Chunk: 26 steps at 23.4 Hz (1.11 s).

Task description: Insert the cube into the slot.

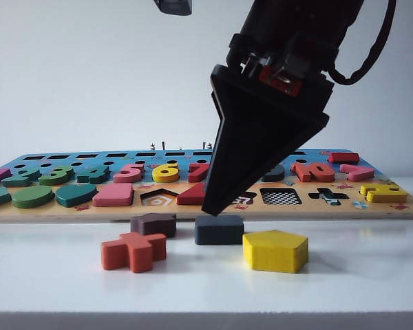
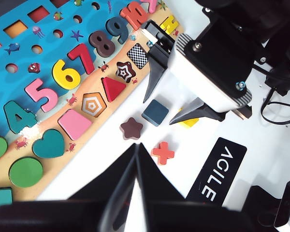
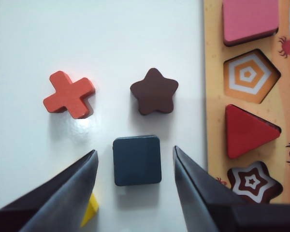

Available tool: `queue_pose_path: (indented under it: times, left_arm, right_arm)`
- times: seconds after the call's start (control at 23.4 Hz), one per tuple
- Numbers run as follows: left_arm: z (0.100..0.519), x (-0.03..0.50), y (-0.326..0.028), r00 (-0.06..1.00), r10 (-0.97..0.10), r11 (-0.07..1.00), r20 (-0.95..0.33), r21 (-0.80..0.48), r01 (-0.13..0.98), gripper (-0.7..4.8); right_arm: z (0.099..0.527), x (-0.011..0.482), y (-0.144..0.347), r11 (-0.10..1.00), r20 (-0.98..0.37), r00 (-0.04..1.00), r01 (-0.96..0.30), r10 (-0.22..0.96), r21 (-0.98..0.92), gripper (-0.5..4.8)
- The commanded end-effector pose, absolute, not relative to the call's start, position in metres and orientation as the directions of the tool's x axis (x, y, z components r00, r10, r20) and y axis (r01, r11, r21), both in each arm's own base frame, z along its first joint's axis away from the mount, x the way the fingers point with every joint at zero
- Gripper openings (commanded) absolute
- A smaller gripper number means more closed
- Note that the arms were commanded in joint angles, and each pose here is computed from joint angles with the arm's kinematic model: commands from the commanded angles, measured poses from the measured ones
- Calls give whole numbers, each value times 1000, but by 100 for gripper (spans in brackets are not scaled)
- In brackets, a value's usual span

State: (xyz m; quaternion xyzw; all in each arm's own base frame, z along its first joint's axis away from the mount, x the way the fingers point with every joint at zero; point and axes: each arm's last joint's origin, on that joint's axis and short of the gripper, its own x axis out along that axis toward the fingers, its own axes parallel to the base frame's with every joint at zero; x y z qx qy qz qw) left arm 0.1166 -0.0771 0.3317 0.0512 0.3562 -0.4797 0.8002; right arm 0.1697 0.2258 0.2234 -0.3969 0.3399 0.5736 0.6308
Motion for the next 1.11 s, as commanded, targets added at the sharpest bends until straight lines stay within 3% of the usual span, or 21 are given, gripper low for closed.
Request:
queue_pose_path:
  times: [0.04, 1.11]
  left_arm:
    - [334, 117, -78, 292, -741, 525, -605, -252, 813, 20]
    - [334, 117, -78, 292, -741, 525, -604, -251, 813, 20]
  right_arm:
    - [223, 170, 229, 24, -880, 110, -993, 462, -112, 283]
    - [212, 171, 233, 36, -901, 106, -994, 420, -101, 282]
